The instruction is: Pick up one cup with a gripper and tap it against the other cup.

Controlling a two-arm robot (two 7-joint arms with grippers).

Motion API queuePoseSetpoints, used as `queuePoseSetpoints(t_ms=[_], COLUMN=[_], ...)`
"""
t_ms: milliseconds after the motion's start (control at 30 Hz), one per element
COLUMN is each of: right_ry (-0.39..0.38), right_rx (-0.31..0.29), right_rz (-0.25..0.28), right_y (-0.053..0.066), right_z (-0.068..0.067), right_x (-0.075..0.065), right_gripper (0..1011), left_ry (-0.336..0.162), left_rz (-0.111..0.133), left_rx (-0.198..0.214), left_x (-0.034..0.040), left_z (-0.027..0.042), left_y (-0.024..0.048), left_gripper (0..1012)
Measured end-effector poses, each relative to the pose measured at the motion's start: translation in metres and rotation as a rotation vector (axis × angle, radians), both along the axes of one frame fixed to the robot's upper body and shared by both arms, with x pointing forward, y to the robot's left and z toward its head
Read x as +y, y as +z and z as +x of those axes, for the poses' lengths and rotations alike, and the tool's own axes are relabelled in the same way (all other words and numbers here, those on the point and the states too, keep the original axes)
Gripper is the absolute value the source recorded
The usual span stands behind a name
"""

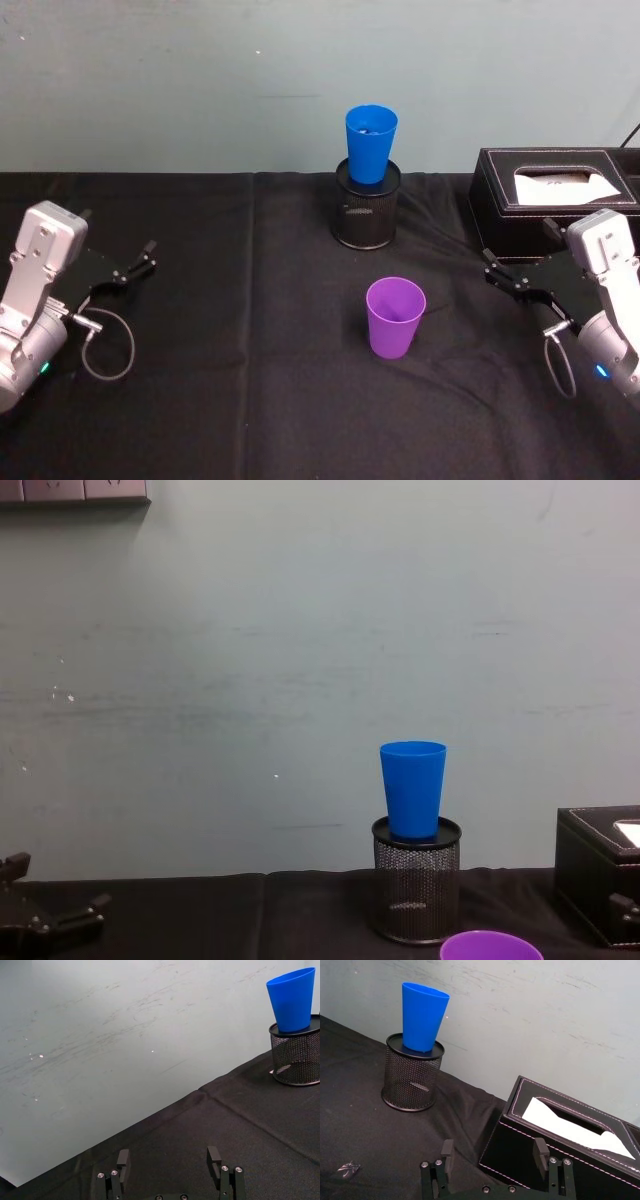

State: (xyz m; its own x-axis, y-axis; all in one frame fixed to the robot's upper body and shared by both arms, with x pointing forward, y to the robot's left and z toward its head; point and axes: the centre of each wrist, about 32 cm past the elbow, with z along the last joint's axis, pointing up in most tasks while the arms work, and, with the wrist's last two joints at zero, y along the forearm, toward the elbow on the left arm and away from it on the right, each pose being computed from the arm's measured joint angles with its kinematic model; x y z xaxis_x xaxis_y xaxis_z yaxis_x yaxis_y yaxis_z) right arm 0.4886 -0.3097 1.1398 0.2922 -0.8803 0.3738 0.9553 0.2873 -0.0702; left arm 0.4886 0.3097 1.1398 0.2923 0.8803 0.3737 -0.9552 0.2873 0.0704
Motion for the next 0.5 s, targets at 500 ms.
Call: queuePoseSetpoints(t_ms=[500], right_ry=[0.0], right_rx=[0.0], right_rz=[0.0], right_y=[0.0], right_z=[0.0], right_x=[0.0], right_gripper=[1003], left_ry=[0.0], left_rz=[0.0], left_rx=[0.0], left_x=[0.0], left_z=[0.0], left_y=[0.0], left_gripper=[1000])
